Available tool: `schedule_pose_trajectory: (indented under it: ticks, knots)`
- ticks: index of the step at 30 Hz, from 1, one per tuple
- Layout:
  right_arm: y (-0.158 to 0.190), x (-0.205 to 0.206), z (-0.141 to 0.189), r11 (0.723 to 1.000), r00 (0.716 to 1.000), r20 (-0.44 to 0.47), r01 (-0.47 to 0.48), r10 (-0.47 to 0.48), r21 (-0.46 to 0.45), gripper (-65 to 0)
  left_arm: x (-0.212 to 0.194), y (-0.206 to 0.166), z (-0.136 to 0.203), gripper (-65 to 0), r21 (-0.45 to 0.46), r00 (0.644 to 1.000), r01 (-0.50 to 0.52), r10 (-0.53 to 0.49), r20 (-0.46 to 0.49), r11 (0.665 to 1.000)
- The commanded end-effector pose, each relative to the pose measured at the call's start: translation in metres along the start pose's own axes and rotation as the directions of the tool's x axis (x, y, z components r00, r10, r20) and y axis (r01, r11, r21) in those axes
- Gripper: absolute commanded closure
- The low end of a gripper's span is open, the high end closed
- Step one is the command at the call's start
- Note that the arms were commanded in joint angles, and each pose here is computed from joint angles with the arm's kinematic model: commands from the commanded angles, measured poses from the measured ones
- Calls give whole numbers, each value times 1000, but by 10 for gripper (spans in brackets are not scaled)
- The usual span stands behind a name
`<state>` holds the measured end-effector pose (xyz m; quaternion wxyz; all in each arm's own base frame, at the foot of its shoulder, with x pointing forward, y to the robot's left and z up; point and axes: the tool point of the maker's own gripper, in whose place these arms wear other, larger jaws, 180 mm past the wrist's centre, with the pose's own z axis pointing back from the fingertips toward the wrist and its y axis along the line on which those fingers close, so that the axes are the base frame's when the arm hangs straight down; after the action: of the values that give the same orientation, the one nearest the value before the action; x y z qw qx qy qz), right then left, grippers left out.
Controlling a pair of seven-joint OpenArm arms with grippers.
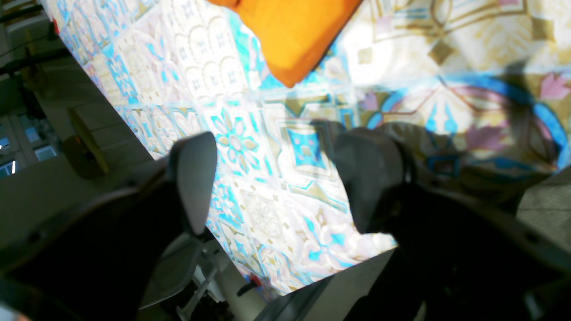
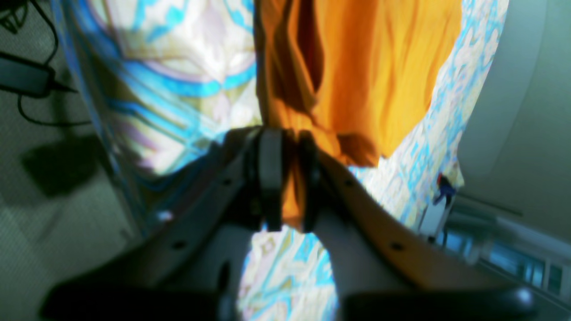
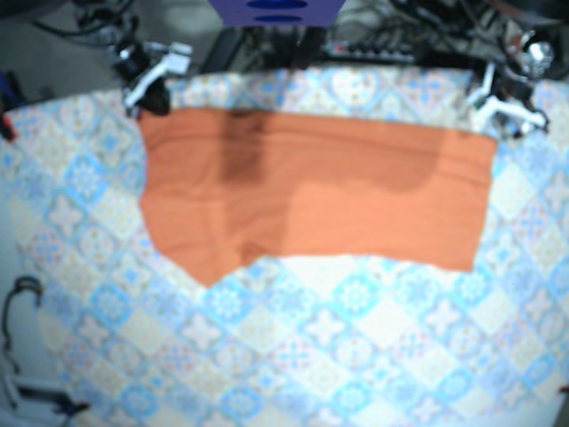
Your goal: Fold the T-shirt properly
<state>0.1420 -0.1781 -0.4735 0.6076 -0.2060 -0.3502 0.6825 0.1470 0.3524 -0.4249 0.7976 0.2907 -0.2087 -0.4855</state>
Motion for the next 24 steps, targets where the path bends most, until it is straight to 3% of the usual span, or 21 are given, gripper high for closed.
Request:
schedule_pose_trajectory:
  ticks: [1,13,24]
  knots:
    - [-5,0,1,1000,1000,-8,3,-3,-25,-29,0,12,2,-437,35,1000,18,-18,5,999]
    - [-1,12,-1,1000,1000,14,6,-5,-16,-23,8,38,-7,-437,87,999,24,-26,22,996]
    - [-2,12,-1,1000,1000,14,5,-5,-17,-23,35,18,-23,-437,26,995,89,-90,41,996]
